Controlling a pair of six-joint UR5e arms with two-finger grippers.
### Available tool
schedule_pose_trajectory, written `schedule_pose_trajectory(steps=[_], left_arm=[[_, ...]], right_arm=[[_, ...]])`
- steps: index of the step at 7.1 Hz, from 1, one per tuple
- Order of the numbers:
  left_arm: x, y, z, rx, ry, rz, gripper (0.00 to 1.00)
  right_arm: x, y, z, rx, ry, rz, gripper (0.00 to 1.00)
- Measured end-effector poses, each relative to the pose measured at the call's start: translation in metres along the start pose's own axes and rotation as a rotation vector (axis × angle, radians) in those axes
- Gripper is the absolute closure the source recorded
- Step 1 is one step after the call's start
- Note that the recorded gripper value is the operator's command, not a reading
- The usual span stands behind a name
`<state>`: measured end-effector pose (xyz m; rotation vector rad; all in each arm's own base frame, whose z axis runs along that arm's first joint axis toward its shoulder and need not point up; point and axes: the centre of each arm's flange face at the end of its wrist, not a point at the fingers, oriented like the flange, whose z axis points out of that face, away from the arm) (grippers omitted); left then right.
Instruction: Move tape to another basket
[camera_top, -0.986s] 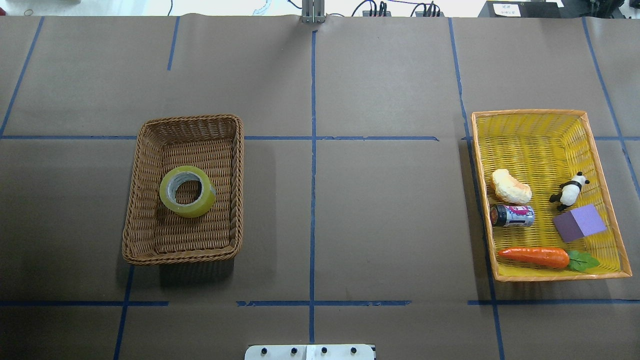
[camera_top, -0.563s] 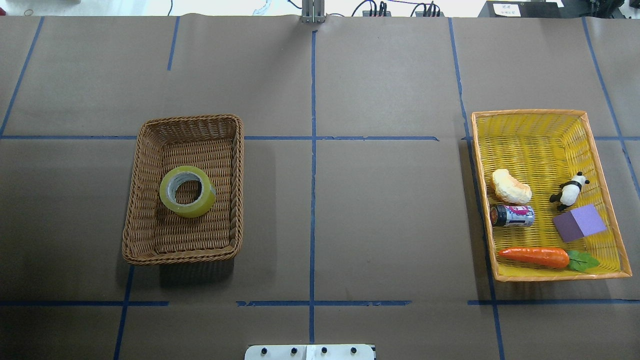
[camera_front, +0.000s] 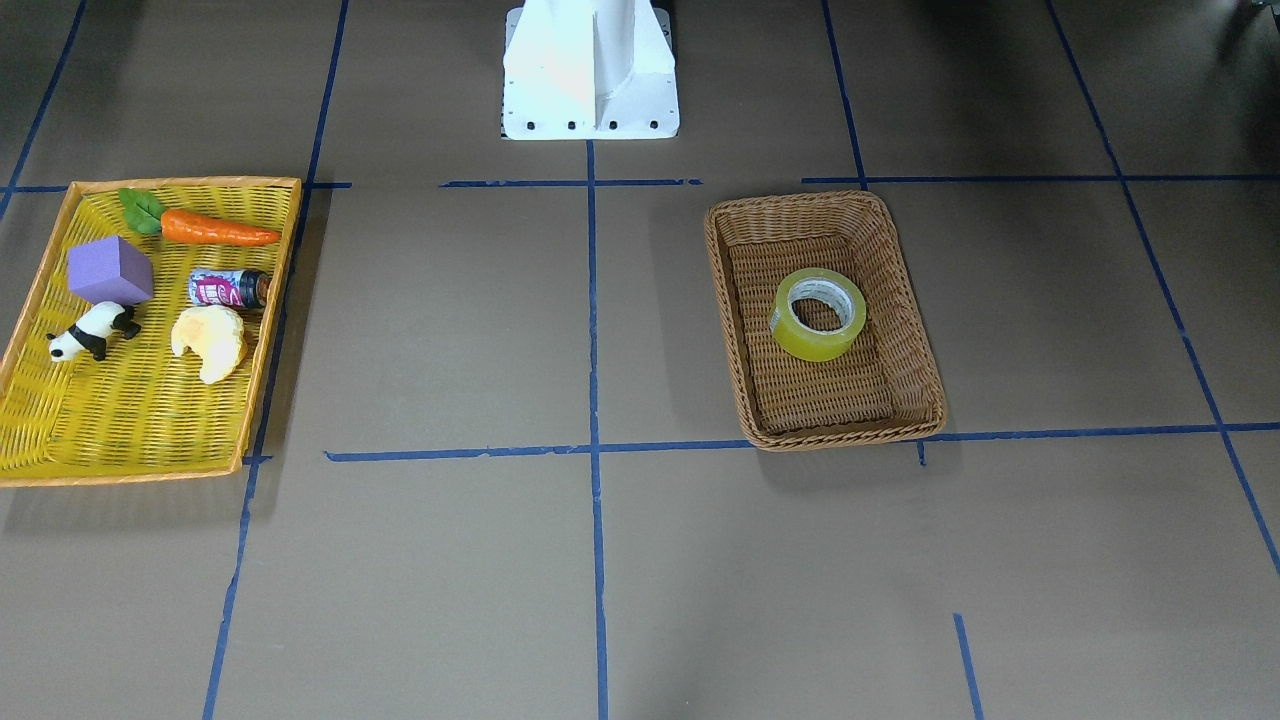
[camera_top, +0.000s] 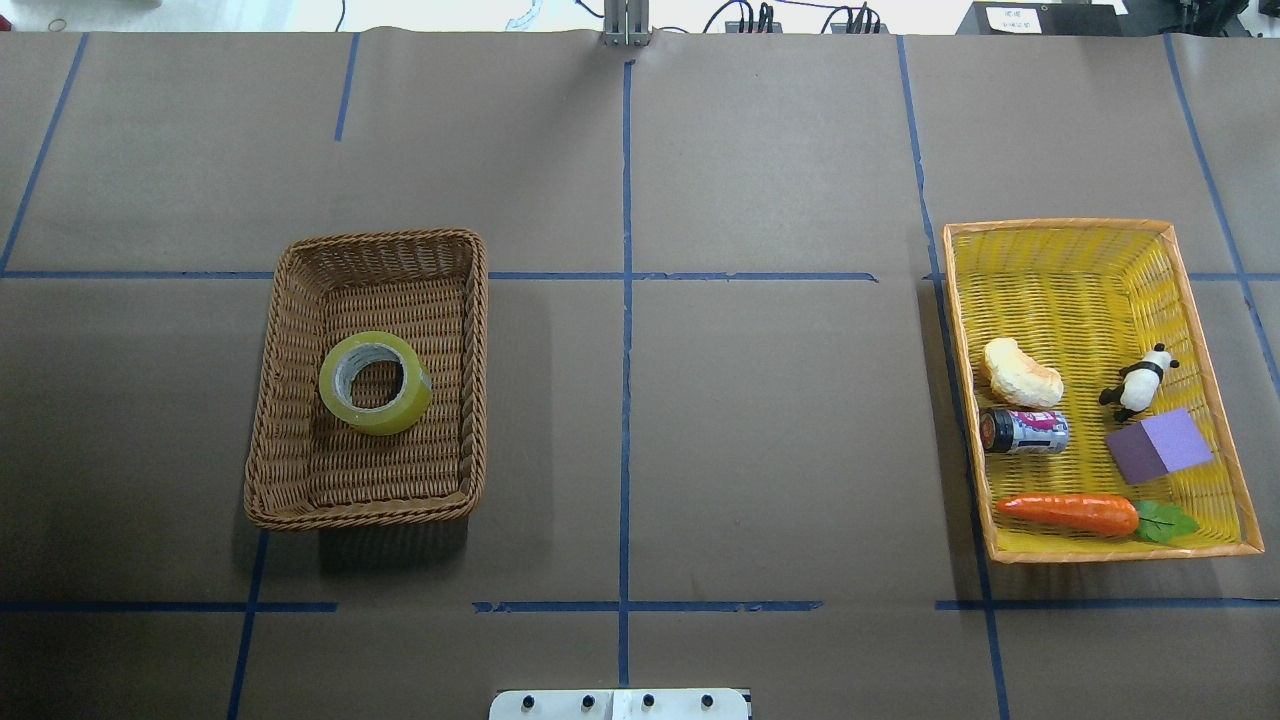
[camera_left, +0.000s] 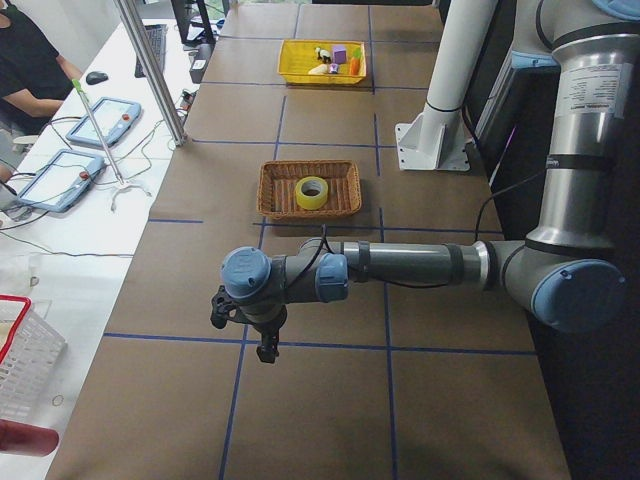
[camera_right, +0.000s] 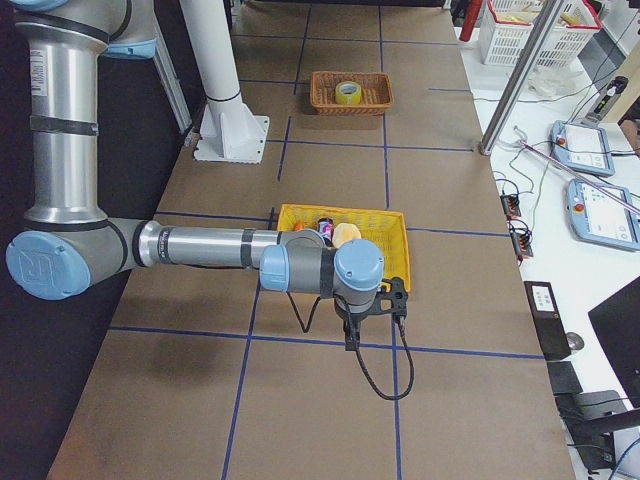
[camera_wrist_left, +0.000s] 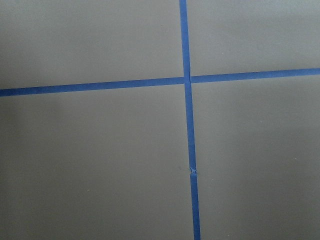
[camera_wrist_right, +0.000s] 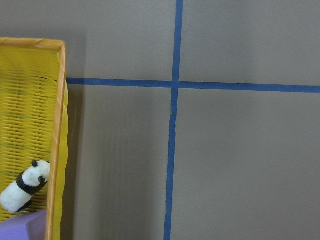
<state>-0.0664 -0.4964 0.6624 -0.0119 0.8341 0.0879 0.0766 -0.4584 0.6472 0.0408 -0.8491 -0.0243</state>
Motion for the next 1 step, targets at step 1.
schedule_pose_trajectory(steps=[1], left_arm=[[0.0002, -0.0003, -0.0001, 0.0, 0.0, -0.001, 0.0]], right_arm=[[-0.0001, 0.0, 0.0, 0.0, -0.001, 0.0, 0.0]])
